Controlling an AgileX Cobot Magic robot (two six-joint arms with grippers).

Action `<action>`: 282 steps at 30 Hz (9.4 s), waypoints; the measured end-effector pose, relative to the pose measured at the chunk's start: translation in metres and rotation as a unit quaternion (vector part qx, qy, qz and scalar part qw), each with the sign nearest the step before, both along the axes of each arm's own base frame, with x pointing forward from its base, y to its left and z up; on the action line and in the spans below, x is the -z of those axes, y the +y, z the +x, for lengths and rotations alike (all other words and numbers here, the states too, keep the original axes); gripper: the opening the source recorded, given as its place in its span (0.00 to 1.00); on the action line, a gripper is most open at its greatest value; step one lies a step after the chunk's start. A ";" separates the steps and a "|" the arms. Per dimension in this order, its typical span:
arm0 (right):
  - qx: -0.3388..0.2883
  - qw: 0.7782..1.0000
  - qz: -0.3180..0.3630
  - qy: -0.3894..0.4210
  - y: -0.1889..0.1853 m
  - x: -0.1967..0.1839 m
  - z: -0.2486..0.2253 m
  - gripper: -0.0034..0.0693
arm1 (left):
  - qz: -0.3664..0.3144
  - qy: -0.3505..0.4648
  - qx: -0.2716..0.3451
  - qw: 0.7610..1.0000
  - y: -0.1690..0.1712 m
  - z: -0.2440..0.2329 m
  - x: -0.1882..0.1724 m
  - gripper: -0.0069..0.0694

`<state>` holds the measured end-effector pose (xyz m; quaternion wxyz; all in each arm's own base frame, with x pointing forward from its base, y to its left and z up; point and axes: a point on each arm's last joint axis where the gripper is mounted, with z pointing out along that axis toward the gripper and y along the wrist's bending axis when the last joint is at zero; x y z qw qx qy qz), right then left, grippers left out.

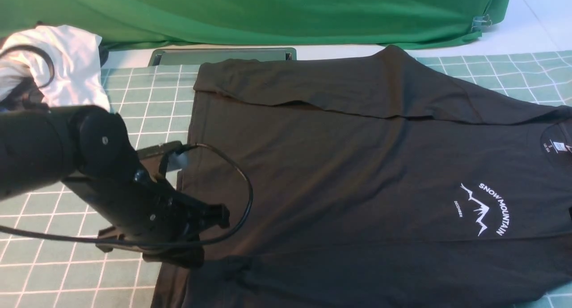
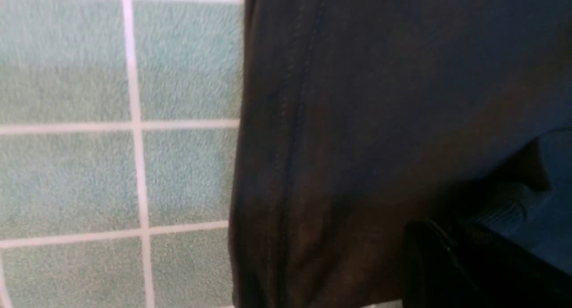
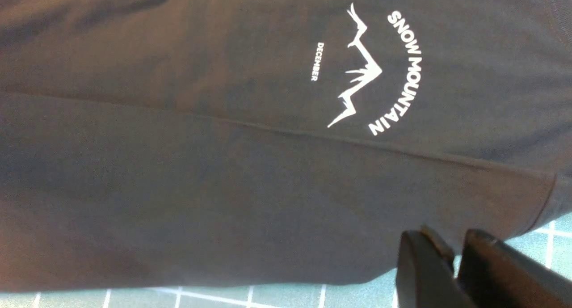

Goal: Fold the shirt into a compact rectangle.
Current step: 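Fold the left side of the black T-shirt inward over its body, then grab the top left corner of the dark shirt with the left gripper, then fold the left side of the dark shirt inward over its body with the left gripper, then grasp the near edge of the shirt at its hem and shoulder corners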

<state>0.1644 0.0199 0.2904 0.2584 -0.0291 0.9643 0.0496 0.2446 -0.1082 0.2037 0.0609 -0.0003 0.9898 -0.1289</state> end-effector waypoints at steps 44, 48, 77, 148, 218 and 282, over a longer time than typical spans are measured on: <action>0.006 0.998 0.006 -0.062 0.000 -0.006 0.009 0.37 | -0.007 -0.142 -0.103 0.984 0.019 0.191 -0.015 0.14; 0.006 0.998 0.006 -0.062 0.000 -0.006 0.009 0.37 | -0.009 -0.168 -0.106 0.980 0.020 0.199 -0.023 0.25; 0.018 0.998 0.015 -0.060 0.000 -0.006 0.009 0.38 | -0.145 -0.162 -0.239 0.946 0.032 0.278 0.048 0.57; 0.019 0.997 0.015 -0.069 0.001 -0.007 0.011 0.38 | -0.034 0.032 -0.112 0.993 0.009 0.091 -0.024 0.12; 0.021 0.998 0.018 -0.063 0.001 -0.007 0.010 0.38 | 0.082 0.093 -0.148 0.981 0.045 0.030 -0.012 0.58; 0.022 0.998 0.018 -0.060 0.001 -0.006 0.009 0.38 | -0.004 0.156 -0.145 0.977 0.034 -0.010 0.046 0.58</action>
